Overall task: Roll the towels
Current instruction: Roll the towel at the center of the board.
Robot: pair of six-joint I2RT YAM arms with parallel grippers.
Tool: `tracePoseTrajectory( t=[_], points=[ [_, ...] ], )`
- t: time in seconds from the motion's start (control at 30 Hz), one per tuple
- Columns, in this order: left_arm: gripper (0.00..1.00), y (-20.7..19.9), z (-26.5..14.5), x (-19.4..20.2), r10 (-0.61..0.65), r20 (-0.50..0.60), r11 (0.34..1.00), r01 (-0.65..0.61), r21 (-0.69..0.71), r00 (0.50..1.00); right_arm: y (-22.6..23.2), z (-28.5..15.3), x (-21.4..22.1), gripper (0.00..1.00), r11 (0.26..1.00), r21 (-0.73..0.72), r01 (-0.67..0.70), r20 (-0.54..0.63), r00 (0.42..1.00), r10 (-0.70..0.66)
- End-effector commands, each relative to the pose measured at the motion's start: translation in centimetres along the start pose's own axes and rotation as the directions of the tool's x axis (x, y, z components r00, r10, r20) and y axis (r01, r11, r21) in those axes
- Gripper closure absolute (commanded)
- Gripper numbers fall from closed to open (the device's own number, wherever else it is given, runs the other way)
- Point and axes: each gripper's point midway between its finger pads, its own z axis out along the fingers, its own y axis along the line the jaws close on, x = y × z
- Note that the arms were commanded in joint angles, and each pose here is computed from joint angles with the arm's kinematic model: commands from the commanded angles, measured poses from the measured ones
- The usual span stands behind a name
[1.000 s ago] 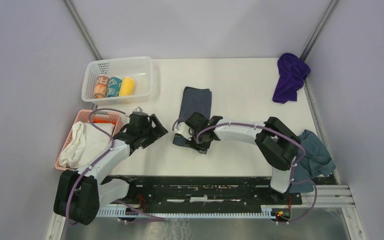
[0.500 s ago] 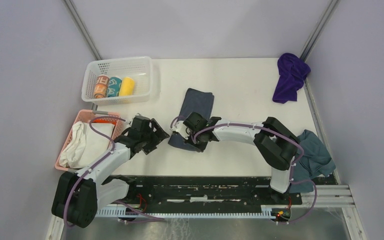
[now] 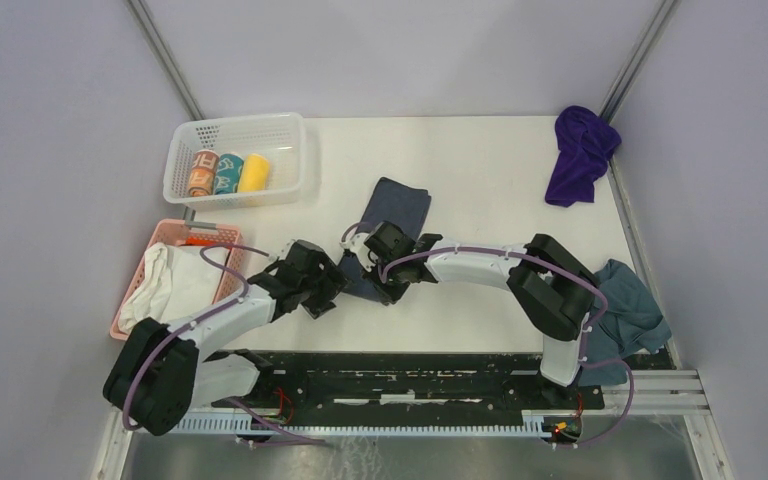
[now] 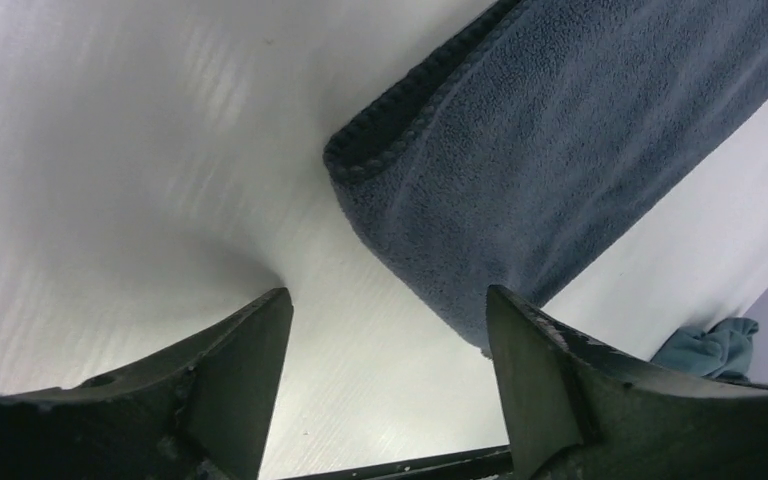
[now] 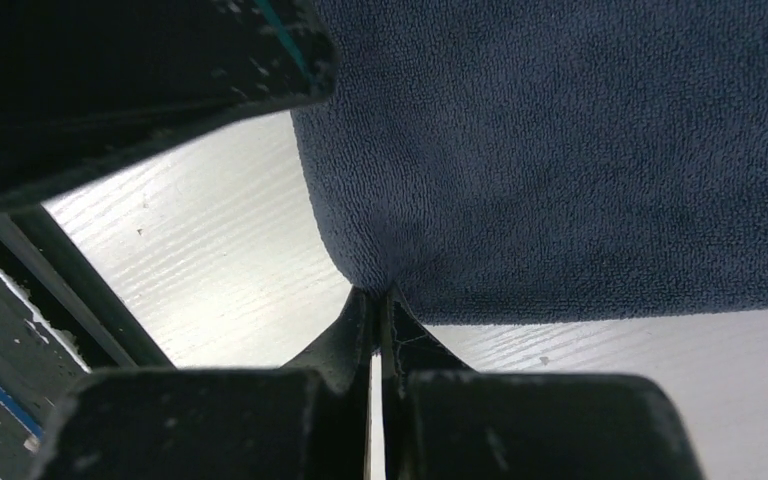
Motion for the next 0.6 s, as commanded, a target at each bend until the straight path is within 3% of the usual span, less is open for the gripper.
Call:
tracePoseTrajectory(
  t=[0.0, 0.27, 0.57],
  points=[
    [0.25, -2.3, 1.1, -0.5, -0.061, 0.031, 0.997, 0.06, 0.037, 0.998, 0.8, -0.1, -1.8, 0.99, 0.999, -0.025, -0.024, 0.064, 0.998, 0.026],
    [0.35, -2.1, 2.4, 0.3, -0.061, 0.029, 0.998, 0.062, -0.007, 0.998, 1.3, -0.2, -2.3, 0.99, 0.998, -0.049, -0.048, 0.087, 0.995, 0.052],
    [0.47, 0.2, 2.2, -1.6, -0.032, 0.14, 0.993, 0.047, -0.106, 0.99, 1.0, -0.5, -1.1, 0.99, 0.994, -0.058, -0.088, 0.088, 0.992, 0.093]
  ],
)
